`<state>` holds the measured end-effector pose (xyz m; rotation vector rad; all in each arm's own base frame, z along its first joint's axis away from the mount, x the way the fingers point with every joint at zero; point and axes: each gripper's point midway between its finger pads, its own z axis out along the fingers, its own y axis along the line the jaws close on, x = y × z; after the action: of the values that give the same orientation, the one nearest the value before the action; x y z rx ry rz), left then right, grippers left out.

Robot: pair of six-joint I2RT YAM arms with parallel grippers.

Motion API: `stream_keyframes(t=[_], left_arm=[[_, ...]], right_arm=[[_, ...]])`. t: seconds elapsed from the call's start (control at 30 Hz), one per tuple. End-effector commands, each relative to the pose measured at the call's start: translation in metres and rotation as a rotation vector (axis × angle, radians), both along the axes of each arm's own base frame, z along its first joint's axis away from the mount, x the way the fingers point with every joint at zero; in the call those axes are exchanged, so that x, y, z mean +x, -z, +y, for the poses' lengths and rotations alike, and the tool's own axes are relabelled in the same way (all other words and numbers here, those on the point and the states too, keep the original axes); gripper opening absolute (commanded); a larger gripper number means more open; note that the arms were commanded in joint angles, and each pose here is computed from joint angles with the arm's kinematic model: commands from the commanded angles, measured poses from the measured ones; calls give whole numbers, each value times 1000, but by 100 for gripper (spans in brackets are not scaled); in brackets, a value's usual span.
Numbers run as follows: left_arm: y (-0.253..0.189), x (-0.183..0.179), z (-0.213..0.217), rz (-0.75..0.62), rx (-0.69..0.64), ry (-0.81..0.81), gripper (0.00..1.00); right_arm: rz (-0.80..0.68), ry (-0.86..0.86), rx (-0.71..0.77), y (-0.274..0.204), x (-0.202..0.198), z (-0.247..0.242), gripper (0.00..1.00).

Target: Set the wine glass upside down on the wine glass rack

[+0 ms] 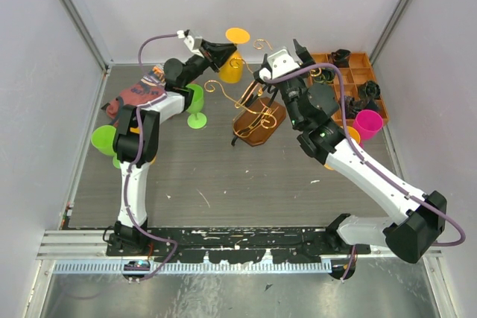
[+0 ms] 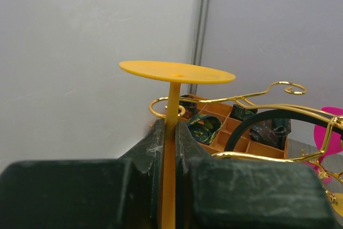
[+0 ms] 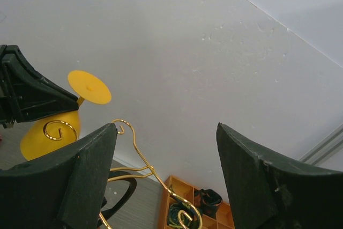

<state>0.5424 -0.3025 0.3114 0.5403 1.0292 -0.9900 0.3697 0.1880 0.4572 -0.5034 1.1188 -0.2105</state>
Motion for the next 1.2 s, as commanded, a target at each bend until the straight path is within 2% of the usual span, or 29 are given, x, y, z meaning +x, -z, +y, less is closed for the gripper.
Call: stream_keyframes(t=[0.0, 0.57, 0.87, 1.17], left_arm=[[9, -3, -10, -19, 34, 45, 0], [15, -11, -32, 1, 52, 109, 0], [23, -3, -40, 25, 55, 116, 0], [14, -24, -34, 10, 55, 127, 0]], right_arm=[[-60, 23, 44, -23, -12, -16, 80], [-53, 0, 48, -20, -12, -14, 80], [-49, 0, 50, -18, -13, -15, 80], [-47, 7, 40, -16, -10, -17, 80]])
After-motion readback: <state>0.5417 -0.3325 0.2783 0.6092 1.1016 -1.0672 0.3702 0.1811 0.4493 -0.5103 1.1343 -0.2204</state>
